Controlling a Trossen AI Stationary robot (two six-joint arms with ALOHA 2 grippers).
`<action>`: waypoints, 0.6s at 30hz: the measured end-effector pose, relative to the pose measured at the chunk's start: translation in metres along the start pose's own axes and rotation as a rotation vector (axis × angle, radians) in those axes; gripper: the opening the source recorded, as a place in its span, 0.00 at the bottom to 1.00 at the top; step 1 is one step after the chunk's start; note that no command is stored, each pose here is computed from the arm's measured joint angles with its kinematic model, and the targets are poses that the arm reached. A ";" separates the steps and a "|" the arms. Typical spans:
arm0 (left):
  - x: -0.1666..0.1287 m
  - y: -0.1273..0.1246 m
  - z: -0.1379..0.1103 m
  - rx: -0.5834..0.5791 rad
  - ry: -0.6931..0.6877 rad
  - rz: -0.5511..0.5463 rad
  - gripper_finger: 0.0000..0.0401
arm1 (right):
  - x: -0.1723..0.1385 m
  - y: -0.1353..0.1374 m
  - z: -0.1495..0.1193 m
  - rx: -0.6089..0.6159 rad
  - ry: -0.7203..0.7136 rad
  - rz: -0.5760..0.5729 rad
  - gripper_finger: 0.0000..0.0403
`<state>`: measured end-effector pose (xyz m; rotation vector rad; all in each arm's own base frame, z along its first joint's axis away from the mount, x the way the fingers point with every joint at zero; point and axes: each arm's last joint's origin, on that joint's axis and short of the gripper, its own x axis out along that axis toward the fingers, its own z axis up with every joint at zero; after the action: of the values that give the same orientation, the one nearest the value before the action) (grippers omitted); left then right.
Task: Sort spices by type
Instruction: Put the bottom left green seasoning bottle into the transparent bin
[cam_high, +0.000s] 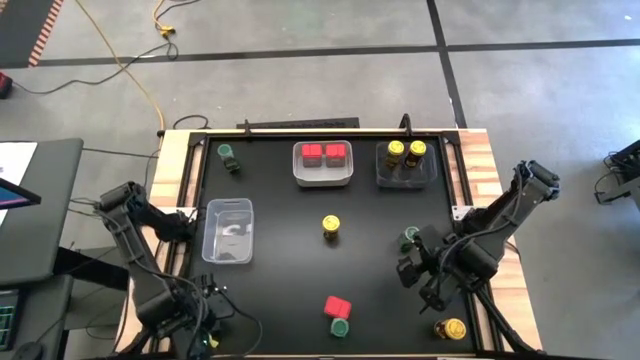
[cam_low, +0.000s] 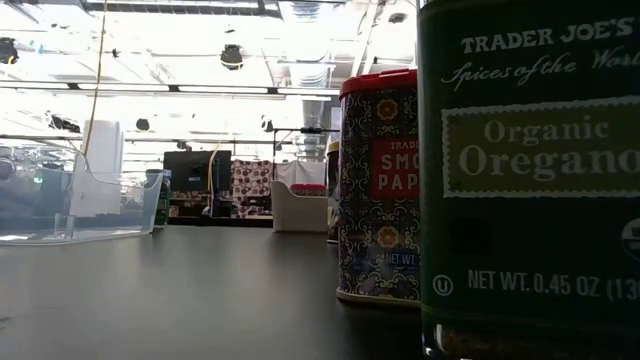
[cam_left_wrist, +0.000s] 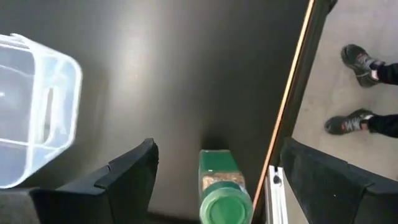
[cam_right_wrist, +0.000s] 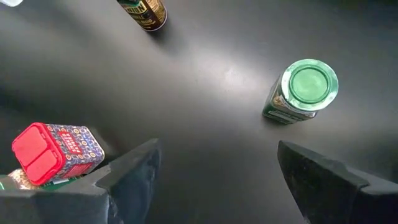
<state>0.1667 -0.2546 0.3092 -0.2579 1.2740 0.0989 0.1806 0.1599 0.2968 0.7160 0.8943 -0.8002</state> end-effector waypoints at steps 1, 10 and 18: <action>0.003 0.000 -0.001 0.000 -0.001 -0.004 0.81 | 0.000 0.000 0.000 0.000 0.000 0.000 0.87; 0.037 0.004 -0.022 0.061 0.088 0.009 0.81 | 0.000 0.000 0.000 0.002 0.000 0.003 0.87; 0.048 0.000 -0.036 0.120 0.142 -0.052 0.81 | 0.000 0.001 0.000 0.005 0.002 0.007 0.87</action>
<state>0.1471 -0.2671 0.2538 -0.1976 1.4079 -0.0409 0.1812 0.1604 0.2969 0.7239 0.8912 -0.7955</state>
